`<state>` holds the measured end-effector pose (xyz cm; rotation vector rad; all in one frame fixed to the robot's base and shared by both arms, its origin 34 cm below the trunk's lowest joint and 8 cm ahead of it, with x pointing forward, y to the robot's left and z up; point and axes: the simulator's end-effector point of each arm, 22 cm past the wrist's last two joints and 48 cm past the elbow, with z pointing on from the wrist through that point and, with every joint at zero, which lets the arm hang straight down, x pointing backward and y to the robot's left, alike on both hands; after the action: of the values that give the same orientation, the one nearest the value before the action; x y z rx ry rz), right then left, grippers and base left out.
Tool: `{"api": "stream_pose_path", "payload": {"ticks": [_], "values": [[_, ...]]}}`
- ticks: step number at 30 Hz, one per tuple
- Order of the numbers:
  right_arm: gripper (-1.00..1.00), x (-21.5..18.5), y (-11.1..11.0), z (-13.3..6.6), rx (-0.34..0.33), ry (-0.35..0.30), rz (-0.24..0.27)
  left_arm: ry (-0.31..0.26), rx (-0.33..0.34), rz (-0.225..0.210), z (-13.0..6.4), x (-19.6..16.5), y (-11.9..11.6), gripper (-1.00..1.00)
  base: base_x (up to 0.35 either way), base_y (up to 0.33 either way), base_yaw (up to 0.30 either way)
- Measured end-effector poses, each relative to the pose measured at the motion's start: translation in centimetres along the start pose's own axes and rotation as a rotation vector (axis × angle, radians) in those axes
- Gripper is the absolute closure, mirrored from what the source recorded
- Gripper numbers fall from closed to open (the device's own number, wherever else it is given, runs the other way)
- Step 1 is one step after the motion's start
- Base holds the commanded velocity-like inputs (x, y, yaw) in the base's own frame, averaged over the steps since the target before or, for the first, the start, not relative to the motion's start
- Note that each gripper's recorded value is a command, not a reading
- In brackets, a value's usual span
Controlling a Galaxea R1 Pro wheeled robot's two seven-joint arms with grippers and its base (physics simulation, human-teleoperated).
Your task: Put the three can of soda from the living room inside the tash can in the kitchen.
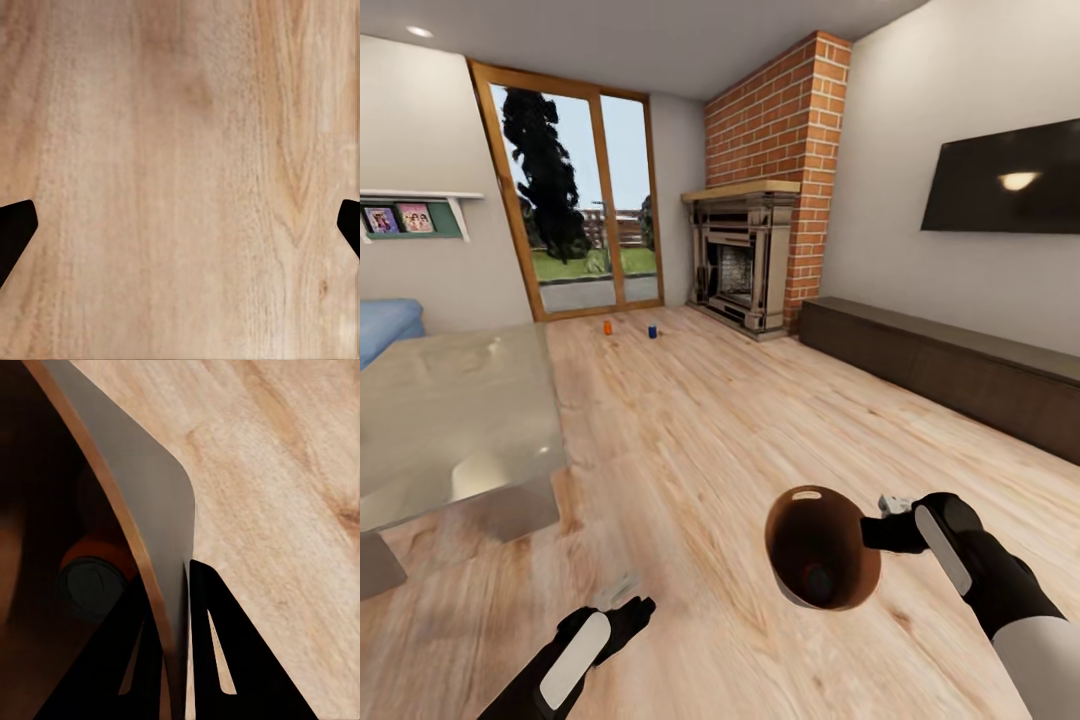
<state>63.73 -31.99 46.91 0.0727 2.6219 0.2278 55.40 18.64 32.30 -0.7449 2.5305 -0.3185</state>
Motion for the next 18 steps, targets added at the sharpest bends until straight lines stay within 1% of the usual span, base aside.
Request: {"api": "stream_pose_path", "payload": {"ticks": [3,8,12,18], "values": [[1.00,-0.18,0.32,-0.13,-0.013,-0.006,0.004,0.000,0.000,0.000,0.00,0.01,0.01,-1.00,0.342,-0.048,0.000],[1.00,-0.26,-0.11,-0.20,0.005,-0.007,-0.005,0.000,0.000,0.000,0.01,0.01,0.02,-1.00,0.342,-0.095,0.000],[1.00,-0.29,0.14,-0.20,-0.005,-0.008,0.000,0.000,0.000,0.000,0.01,0.01,0.02,-1.00,0.342,-0.139,0.000],[1.00,-0.27,-0.02,-0.19,0.004,-0.007,-0.007,0.003,-0.003,0.000,0.06,0.11,0.15,-1.00,0.341,-0.152,0.000]]}}
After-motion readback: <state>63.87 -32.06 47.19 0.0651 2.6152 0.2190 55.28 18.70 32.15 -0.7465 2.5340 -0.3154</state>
